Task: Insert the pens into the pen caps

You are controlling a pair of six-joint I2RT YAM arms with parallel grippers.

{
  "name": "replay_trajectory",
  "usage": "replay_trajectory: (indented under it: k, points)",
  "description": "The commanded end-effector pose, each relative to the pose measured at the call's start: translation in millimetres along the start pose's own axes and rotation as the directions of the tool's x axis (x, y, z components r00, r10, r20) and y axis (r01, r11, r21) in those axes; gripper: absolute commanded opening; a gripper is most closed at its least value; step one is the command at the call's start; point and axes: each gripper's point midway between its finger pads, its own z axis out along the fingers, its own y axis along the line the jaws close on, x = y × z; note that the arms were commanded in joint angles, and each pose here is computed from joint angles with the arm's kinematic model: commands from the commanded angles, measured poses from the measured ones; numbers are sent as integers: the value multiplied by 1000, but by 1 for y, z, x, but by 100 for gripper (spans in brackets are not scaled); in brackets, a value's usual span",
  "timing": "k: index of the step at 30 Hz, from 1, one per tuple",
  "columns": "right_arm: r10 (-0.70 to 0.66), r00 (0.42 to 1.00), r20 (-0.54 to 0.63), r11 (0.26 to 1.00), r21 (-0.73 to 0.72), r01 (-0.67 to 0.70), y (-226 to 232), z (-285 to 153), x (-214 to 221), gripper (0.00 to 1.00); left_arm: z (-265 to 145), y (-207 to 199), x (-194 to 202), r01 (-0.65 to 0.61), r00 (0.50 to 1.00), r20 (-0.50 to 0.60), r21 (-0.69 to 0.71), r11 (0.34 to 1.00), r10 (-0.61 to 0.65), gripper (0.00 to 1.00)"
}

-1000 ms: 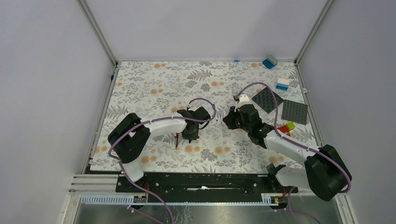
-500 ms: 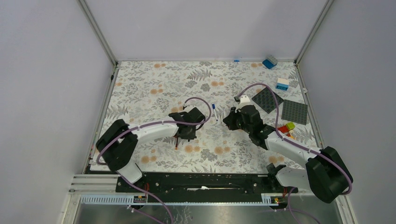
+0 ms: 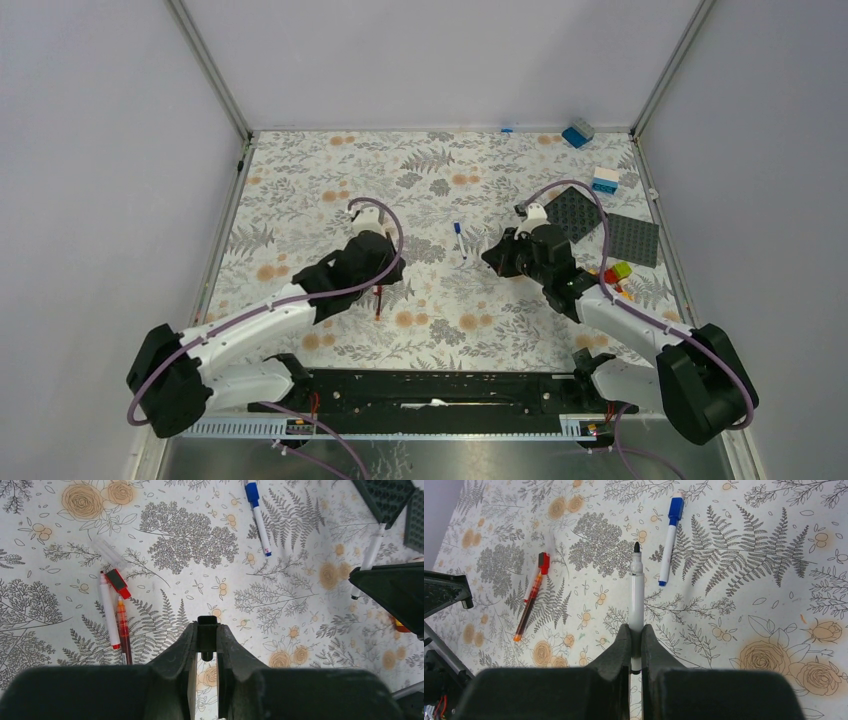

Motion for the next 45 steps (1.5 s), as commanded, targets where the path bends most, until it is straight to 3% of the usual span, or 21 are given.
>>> replay_trajectory:
  k: [1, 5, 8, 12, 18, 26, 36, 45]
  points:
    - [2, 995, 98, 999, -34, 1, 10, -7, -23, 0, -13, -21, -35, 77, 985, 144, 130, 988, -96, 0]
    - [15, 988, 151, 997, -73, -4, 17, -15, -30, 0, -22, -15, -46, 166, 957, 213, 156, 974, -197, 0]
    - [19, 986, 164, 993, -117, 0, 26, -18, -32, 0, -30, -21, -56, 196, 931, 250, 274, 941, -267, 0]
    - [25, 982, 188, 980, -201, 13, 42, -23, -37, 0, -31, -32, -65, 177, 932, 232, 376, 909, -277, 0]
    - [-3, 976, 219, 936, -344, 80, 78, -31, -45, 0, -47, -62, -80, 177, 919, 201, 556, 812, -338, 0]
    - [-56, 981, 185, 874, -466, 138, 116, -38, -41, 0, -67, -91, -94, 149, 914, 176, 691, 708, -365, 0]
    - [-112, 984, 137, 783, -597, 172, 160, -48, -32, 0, -93, -105, -100, 85, 904, 197, 788, 610, -380, 0]
    - [-141, 983, 116, 747, -640, 183, 177, -52, -28, 0, -96, -102, -96, 78, 903, 202, 791, 606, -380, 0]
